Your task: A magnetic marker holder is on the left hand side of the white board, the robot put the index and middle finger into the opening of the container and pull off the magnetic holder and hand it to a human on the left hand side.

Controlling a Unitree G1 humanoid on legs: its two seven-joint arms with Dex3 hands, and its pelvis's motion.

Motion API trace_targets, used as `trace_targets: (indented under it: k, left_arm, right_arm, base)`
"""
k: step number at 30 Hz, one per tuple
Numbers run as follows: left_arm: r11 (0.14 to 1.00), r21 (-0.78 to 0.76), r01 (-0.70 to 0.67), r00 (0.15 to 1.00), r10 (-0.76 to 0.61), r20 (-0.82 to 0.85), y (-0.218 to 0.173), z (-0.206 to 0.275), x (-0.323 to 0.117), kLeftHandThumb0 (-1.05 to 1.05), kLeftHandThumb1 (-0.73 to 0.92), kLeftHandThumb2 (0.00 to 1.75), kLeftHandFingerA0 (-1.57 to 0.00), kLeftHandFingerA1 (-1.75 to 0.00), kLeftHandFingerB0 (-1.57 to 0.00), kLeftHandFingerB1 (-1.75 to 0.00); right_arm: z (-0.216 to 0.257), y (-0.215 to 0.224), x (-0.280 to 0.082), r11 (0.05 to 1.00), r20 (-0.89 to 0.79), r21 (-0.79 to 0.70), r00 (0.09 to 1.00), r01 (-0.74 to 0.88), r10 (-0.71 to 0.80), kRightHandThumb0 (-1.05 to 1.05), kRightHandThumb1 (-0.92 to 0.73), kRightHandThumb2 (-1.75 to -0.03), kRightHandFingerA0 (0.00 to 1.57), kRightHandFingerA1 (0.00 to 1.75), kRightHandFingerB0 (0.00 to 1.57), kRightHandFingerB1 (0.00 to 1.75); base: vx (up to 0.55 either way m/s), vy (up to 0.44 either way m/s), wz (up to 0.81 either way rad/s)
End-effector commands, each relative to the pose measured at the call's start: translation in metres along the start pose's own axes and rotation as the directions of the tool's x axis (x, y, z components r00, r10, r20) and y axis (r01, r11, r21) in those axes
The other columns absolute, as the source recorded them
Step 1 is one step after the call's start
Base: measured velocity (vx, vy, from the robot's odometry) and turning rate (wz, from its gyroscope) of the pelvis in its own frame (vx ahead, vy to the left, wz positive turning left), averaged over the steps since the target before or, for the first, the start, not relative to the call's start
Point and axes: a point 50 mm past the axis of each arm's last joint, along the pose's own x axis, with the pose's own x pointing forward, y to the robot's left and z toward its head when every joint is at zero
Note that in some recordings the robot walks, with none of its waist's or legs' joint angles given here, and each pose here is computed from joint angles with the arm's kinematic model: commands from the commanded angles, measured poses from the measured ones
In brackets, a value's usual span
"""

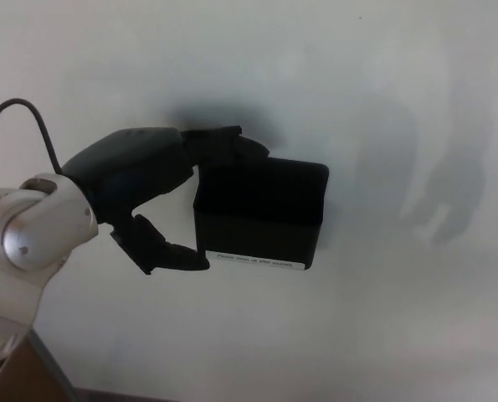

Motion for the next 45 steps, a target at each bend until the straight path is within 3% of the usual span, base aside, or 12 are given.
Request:
trace_targets:
  k: [1,15,19,20,45]
  left_arm:
    - [1.000,0.006,0.002,1.000,-0.002,-0.003,0.005,0.005,0.004,-0.30,0.22,0.85,-0.10,-0.51,-0.09,-0.49]
    - [1.000,-0.007,0.016,1.000,-0.016,0.002,0.001,0.008,0.009,-0.28,0.23,0.85,-0.11,-0.51,-0.10,-0.49]
    - [0.999,0.016,0.046,0.999,-0.045,-0.023,-0.001,0.005,0.011,-0.28,0.24,0.85,-0.11,-0.51,-0.10,-0.49]
    - [0.998,0.028,0.062,0.998,-0.061,-0.032,-0.003,0.004,0.012,-0.54,0.45,0.54,-0.29,-0.34,-0.27,-0.30]
    - [0.961,0.183,0.206,0.972,-0.181,-0.149,0.009,0.001,0.046,-0.62,0.47,0.55,-0.30,-0.35,-0.27,-0.30]
  right_arm:
    - [0.007,-0.004,-0.003,1.000,0.023,-0.019,1.000,0.004,-0.003,-0.56,-0.75,-0.63,0.59,0.51,0.47,0.38]
    - [0.010,-0.003,0.000,1.000,0.018,-0.008,1.000,-0.001,0.002,-0.56,-0.73,-0.63,0.60,0.51,0.45,0.38]
    - [0.010,-0.001,0.002,1.000,0.019,-0.008,1.000,-0.006,0.006,-0.55,-0.74,-0.62,0.64,0.51,0.52,0.40]
    - [0.010,-0.001,0.002,1.000,0.019,-0.010,1.000,-0.007,0.008,-0.55,-0.74,-0.63,0.63,0.51,0.53,0.40]
    - [0.017,0.006,0.009,0.999,0.033,-0.016,0.999,-0.031,0.032,-0.55,-0.74,-0.63,0.61,0.52,0.50,0.40]
  base:
    - [0.00,0.000,0.00]
    - [0.00,0.000,0.00]
    - [0.00,0.000,0.00]
    - [0.00,0.000,0.00]
    - [0.00,0.000,0.00]
